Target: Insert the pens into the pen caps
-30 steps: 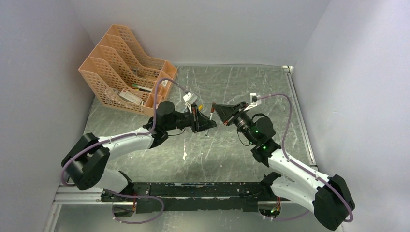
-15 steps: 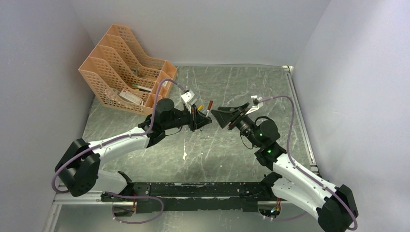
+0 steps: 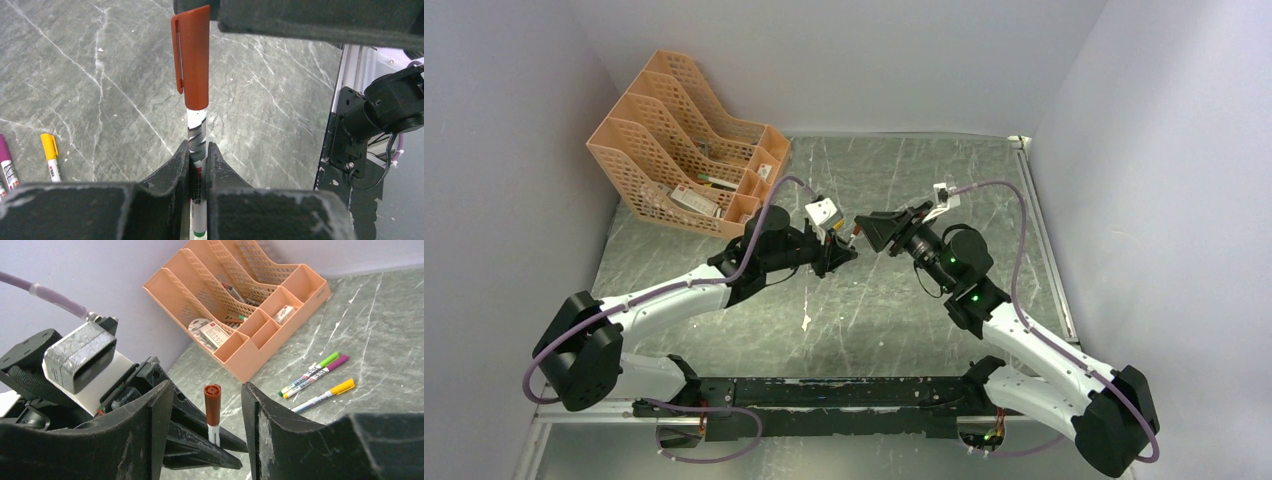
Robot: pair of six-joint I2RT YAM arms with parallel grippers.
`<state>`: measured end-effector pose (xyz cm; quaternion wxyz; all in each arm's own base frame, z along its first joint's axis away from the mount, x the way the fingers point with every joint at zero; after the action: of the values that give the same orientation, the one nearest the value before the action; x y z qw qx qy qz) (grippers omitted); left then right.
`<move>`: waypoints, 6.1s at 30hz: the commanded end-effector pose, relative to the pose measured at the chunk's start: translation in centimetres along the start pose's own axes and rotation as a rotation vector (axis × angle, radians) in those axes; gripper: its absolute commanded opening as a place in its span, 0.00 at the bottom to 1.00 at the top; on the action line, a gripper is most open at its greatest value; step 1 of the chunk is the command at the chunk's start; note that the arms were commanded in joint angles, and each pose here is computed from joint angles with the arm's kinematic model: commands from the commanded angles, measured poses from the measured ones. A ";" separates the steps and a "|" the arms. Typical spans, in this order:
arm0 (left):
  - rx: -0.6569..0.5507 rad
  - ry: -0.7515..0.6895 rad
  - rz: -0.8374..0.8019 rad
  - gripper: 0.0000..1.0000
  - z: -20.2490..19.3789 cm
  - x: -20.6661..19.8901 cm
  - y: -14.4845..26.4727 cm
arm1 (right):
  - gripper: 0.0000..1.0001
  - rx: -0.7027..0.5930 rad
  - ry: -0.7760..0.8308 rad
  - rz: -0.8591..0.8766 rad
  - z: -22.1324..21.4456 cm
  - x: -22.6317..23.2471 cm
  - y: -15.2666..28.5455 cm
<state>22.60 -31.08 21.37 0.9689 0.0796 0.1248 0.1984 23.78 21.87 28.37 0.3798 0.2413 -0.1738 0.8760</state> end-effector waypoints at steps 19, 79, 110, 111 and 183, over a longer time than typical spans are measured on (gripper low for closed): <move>-0.042 -0.039 0.028 0.07 2.6 -0.1 -0.6 | 0.00 0.083 0.028 -0.016 -1.5 -0.6 -0.8; 0.368 -0.044 0.419 0.07 -4.6 11.0 -5.1 | 0.41 -0.021 -0.072 -0.321 0.0 -2.6 6.9; 0.752 -0.014 0.583 0.44 -11.6 16.3 -8.1 | 0.41 0.081 -0.034 -0.328 -2.4 -3.6 6.7; 0.742 -0.012 0.583 0.44 -11.2 16.2 -8.1 | 0.41 0.084 -0.034 -0.329 -2.5 -3.6 6.6; -0.002 0.104 0.214 0.71 4.2 9.4 -6.0 | 0.41 0.113 -0.037 -0.370 -3.8 -4.7 6.6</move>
<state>36.30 -31.54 16.12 0.8940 0.1893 0.1641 0.3716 20.13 16.48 21.16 0.5193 0.3173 -0.0738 0.7901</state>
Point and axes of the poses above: each gripper's point midway between its finger pads, its own y axis back along the fingers, its own x axis along the line the jaws close on, z = x × y, the point moved 4 cm from there along y, back along the fingers, and after that the axes turned 1 degree about y, right-handed, at the moved point
